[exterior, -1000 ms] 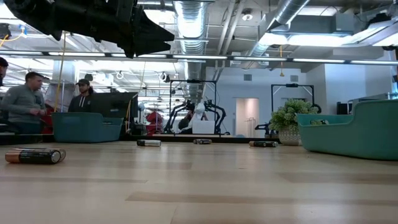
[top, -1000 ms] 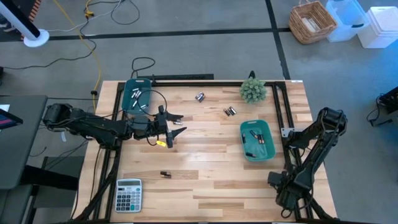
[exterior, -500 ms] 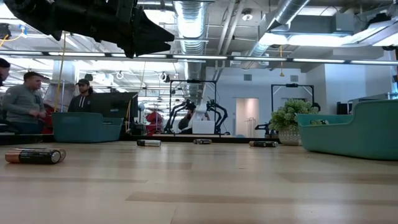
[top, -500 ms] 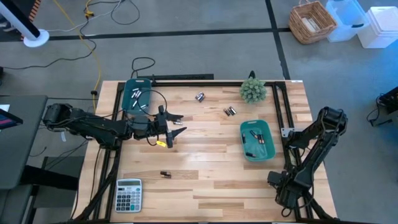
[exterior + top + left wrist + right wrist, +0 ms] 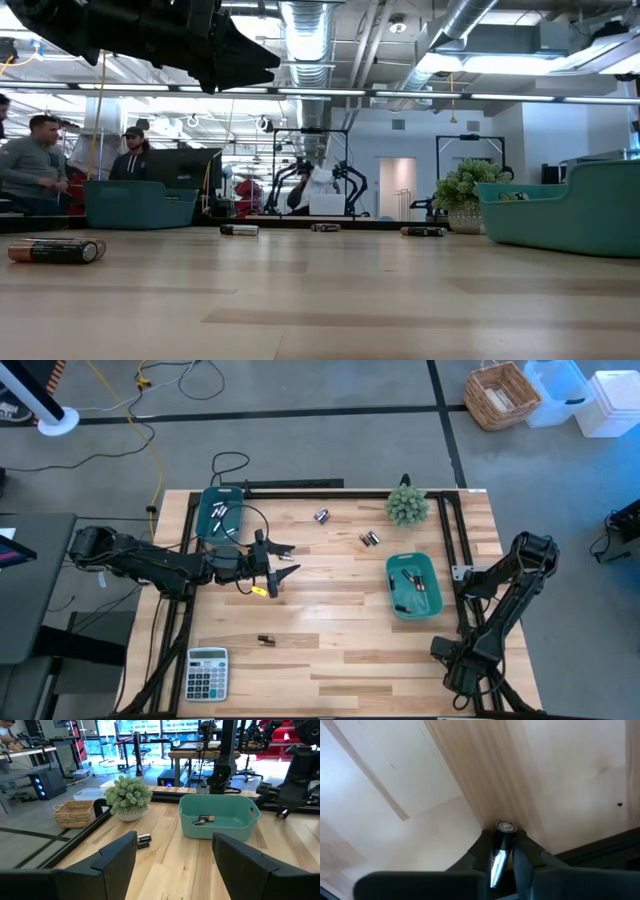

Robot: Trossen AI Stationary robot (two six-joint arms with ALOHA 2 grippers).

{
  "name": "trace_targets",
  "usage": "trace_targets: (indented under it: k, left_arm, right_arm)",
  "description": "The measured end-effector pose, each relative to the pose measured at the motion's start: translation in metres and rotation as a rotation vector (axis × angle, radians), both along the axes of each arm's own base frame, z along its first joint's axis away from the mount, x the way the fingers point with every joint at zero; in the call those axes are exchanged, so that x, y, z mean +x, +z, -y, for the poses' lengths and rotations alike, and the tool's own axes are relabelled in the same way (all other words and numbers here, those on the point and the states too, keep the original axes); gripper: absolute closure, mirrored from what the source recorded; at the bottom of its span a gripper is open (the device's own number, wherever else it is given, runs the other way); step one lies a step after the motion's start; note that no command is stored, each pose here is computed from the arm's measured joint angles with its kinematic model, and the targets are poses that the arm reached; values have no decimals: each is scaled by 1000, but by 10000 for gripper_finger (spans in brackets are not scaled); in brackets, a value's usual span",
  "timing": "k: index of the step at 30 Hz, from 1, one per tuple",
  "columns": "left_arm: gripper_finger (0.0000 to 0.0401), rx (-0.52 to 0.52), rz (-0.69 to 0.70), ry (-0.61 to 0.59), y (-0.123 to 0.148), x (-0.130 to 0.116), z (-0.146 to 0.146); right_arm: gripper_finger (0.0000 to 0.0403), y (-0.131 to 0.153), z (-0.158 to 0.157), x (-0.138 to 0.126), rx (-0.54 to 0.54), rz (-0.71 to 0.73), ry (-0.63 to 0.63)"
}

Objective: Sort batteries
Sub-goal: Put the black-silver battery into the blue bin

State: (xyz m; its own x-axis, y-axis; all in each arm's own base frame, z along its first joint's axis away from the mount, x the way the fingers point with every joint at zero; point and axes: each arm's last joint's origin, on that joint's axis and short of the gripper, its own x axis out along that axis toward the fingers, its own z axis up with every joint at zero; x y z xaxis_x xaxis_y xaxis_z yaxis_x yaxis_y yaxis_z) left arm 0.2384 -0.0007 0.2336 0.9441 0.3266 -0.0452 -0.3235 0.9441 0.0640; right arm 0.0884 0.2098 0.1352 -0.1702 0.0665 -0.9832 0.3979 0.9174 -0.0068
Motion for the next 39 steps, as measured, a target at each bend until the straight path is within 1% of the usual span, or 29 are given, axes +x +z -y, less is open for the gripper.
trace_targets:
  k: [5,11,16,21,27,30,34,39]
  left_arm:
    - [147,0,0,0,0,0,0]
    - [147,0,0,0,0,0,0]
    - [147,0,0,0,0,0,0]
    - [147,-2,2,0,0,0,0]
    - [147,-20,8,1,0,0,0]
    - [147,-27,10,-9,0,0,0]
    - [147,-35,12,-35,0,0,1]
    - [147,-39,13,-34,0,0,1]
  right_arm:
    - [360,0,1,5,20,-1,24]
    - [379,0,9,17,47,-13,97]
    - [381,4,13,27,51,-16,162]
    - [382,11,18,38,7,19,204]
    - [383,22,21,56,33,47,259]
    - [383,30,24,68,17,88,296]
    - [383,45,24,87,37,177,359]
    - [383,68,29,116,-7,338,438]
